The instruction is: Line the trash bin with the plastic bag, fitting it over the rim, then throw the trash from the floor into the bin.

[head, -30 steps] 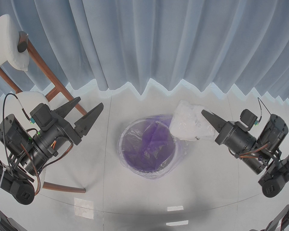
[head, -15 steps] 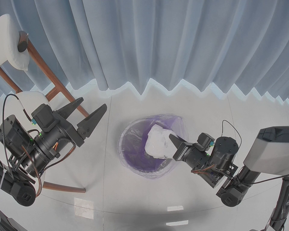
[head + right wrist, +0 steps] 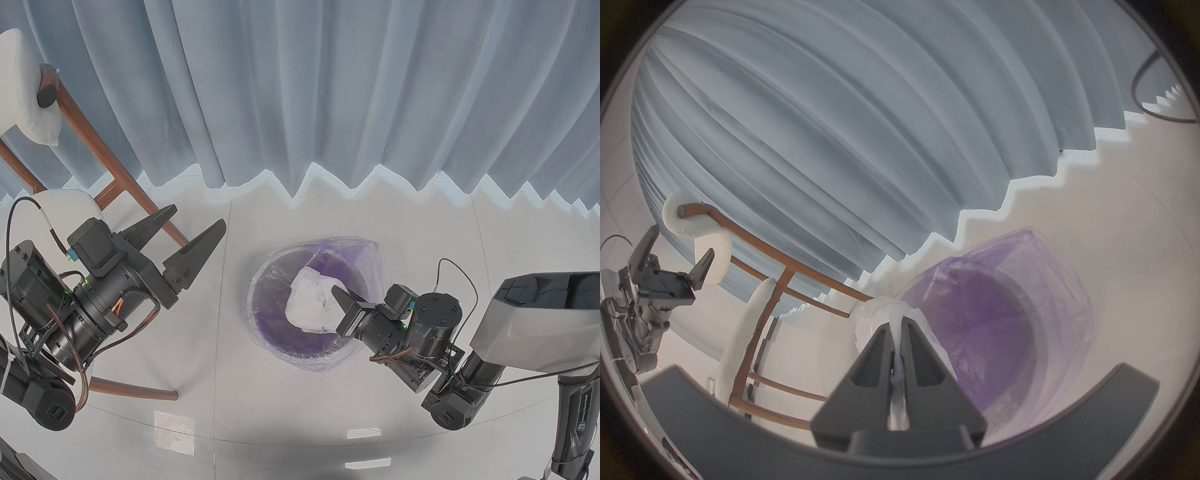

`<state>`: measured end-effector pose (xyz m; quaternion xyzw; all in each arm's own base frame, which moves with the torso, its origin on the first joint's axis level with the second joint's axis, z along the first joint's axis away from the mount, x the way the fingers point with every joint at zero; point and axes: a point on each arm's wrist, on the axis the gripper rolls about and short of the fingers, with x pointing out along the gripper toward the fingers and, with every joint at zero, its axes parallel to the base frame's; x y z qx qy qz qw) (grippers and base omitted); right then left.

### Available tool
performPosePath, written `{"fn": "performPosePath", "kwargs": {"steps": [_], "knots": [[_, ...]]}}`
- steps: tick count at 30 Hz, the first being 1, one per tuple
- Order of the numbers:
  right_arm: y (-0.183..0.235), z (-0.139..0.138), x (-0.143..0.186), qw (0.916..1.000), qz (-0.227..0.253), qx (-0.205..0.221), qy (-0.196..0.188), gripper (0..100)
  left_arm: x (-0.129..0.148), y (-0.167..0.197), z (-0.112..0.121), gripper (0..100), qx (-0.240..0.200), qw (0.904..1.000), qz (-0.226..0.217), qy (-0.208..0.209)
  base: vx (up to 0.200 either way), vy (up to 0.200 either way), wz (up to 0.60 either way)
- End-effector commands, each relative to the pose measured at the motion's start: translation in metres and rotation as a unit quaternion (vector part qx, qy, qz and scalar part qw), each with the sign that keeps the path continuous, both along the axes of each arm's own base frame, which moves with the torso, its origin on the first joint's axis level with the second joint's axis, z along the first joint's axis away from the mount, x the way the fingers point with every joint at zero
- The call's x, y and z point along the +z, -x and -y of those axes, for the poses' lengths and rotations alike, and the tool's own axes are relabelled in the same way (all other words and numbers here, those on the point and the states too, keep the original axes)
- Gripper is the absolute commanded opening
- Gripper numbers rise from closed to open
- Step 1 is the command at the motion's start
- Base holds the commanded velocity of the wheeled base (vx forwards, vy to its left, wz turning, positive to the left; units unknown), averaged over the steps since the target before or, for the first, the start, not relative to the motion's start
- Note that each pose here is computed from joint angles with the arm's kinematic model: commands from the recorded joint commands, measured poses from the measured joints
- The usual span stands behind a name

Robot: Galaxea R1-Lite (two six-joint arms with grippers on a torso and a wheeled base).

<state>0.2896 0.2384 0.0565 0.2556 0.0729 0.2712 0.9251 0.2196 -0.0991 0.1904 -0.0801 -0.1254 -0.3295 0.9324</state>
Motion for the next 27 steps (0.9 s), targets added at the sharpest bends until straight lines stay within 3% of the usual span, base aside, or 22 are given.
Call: {"fn": "performPosePath", "kwargs": {"steps": [1, 13, 14, 27], "knots": [[-0.0080, -0.0072, -0.0046, 0.9999, 0.010, -0.004, -0.009, 0, -0.0005, -0.0002, 0.0005, 100, -0.001, 1.0000, -0.001, 0.000, 0.000, 0.000, 0.00], [-0.0076, -0.0054, -0.0022, 0.9999, 0.011, -0.005, -0.010, 0, -0.0031, -0.0018, 0.0012, 100, -0.001, 1.0000, -0.005, -0.002, 0.000, 0.000, 0.00], [-0.0076, -0.0054, -0.0022, 0.9999, 0.011, -0.005, -0.010, 100, -0.0031, -0.0018, 0.0012, 100, -0.001, 1.0000, -0.005, -0.002, 0.000, 0.000, 0.00], [-0.0010, -0.0014, 0.0004, 1.0000, 0.006, -0.004, -0.006, 100, -0.0035, -0.0021, 0.0013, 100, -0.001, 1.0000, -0.006, -0.002, 0.000, 0.000, 0.00]]}}
